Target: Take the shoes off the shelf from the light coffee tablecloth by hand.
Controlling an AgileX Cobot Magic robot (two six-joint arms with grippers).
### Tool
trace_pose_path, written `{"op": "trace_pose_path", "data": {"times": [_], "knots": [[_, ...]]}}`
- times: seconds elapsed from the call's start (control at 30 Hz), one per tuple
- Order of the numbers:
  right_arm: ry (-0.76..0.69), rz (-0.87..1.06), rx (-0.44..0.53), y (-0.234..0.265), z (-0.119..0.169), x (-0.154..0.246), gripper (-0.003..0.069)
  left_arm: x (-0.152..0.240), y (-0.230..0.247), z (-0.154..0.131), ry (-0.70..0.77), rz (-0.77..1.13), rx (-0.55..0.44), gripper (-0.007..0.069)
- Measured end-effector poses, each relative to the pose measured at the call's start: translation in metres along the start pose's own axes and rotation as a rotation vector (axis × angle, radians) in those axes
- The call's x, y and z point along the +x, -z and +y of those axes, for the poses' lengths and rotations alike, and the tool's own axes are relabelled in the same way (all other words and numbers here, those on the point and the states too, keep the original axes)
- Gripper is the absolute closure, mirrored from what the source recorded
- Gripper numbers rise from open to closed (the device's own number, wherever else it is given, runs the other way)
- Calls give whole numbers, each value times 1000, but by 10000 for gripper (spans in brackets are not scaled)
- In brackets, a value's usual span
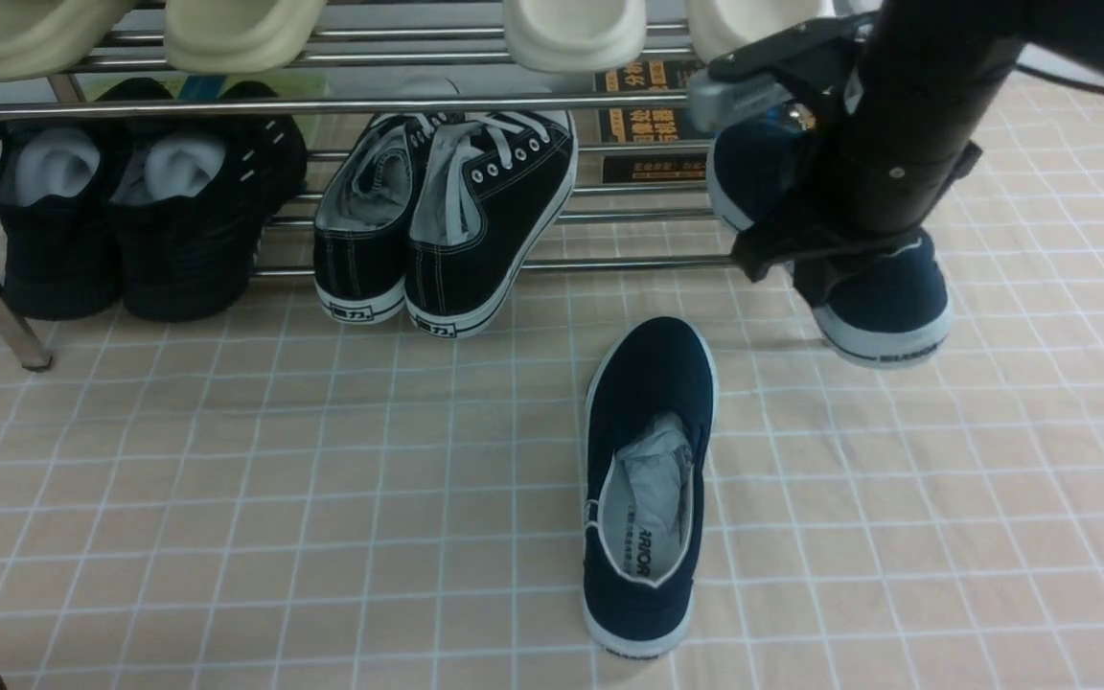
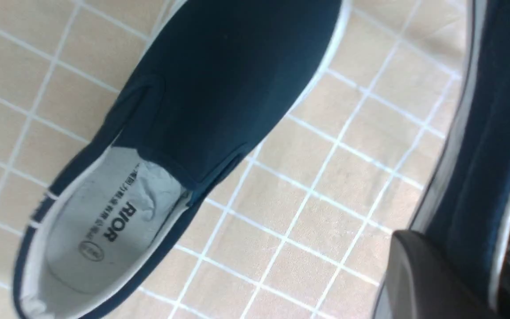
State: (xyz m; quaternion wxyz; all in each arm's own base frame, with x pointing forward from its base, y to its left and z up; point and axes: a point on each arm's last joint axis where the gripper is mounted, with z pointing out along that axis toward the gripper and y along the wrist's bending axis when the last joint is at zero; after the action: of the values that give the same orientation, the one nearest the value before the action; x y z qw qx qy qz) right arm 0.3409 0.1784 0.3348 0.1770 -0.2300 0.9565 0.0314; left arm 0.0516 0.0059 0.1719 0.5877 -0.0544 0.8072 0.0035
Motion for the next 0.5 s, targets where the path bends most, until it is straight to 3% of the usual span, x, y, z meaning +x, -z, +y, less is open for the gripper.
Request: {"op": "trace_pose_path", "data": {"times": [0.2,0.5], "knots": [[-36,29,-39,8,3,25,637,0,0,0,0,0,0,385],[-106,125,-102,-46,11,61,637,0,0,0,0,0,0,385]]}}
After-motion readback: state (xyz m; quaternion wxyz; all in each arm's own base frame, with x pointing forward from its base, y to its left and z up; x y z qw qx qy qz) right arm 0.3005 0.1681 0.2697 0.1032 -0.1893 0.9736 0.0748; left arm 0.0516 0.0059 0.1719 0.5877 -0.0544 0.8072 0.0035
